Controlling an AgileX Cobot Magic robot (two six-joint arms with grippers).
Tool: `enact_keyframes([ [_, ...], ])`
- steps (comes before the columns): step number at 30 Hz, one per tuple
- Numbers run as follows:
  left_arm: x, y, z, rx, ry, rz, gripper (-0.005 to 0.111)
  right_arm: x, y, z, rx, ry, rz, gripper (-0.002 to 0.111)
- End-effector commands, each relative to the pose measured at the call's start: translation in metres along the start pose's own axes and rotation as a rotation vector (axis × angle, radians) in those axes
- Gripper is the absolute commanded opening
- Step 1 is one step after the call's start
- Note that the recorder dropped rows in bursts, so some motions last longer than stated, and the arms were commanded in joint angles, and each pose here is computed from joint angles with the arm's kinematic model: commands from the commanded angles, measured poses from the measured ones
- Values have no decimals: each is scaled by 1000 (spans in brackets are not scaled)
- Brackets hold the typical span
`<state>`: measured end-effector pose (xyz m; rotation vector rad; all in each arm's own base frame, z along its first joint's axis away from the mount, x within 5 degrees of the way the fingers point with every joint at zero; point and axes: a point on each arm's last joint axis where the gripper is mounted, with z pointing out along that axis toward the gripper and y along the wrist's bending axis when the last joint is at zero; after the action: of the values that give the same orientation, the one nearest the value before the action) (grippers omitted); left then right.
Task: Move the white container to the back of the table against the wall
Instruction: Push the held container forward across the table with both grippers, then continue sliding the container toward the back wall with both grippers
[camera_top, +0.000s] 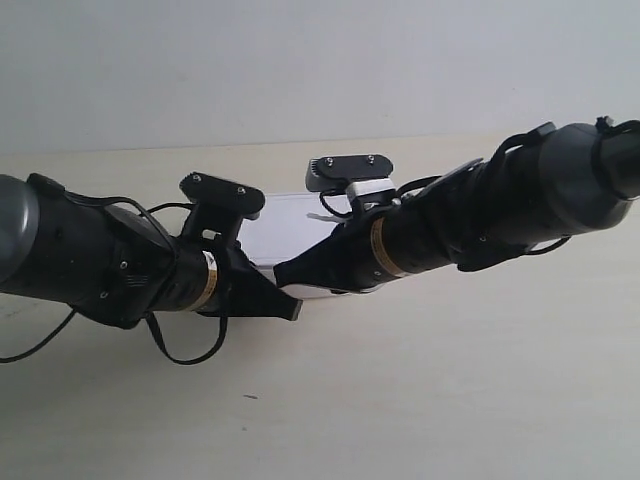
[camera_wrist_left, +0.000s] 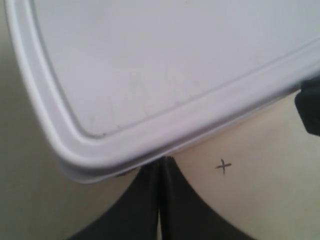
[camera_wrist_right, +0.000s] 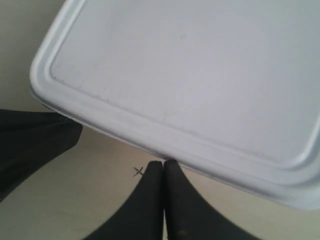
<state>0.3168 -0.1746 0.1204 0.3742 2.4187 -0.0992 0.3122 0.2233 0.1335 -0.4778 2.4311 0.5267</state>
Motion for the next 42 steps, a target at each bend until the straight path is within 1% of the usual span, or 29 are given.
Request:
enact_keyframes([
  [1,-1,3,11,-4,11,0,0,-2,-2,7,28,-6,-2,0],
  [6,-4,3,20,-10,10,1,0,-4,-6,13,65,-15,-2,0],
  [12,-12,10,22,-22,-8,-13,0,-10,-9,17,77,-31,1,0],
  [21,-15,24,24,-40,-13,-27,0,-15,-31,22,106,-35,42,0],
  [25,-20,25,27,-33,-21,-32,0,-19,-30,22,102,-43,22,0],
  [29,-22,22,35,-15,-17,-32,0,-26,-27,21,87,-61,19,0],
  [34,-19,23,45,-34,-4,-31,0,-31,-29,23,103,-78,18,0],
  [39,-21,31,50,-66,-11,-37,0,-26,-43,43,131,-51,38,0],
  [42,-26,35,50,-70,-22,-47,0,-28,-45,47,149,-56,18,0],
])
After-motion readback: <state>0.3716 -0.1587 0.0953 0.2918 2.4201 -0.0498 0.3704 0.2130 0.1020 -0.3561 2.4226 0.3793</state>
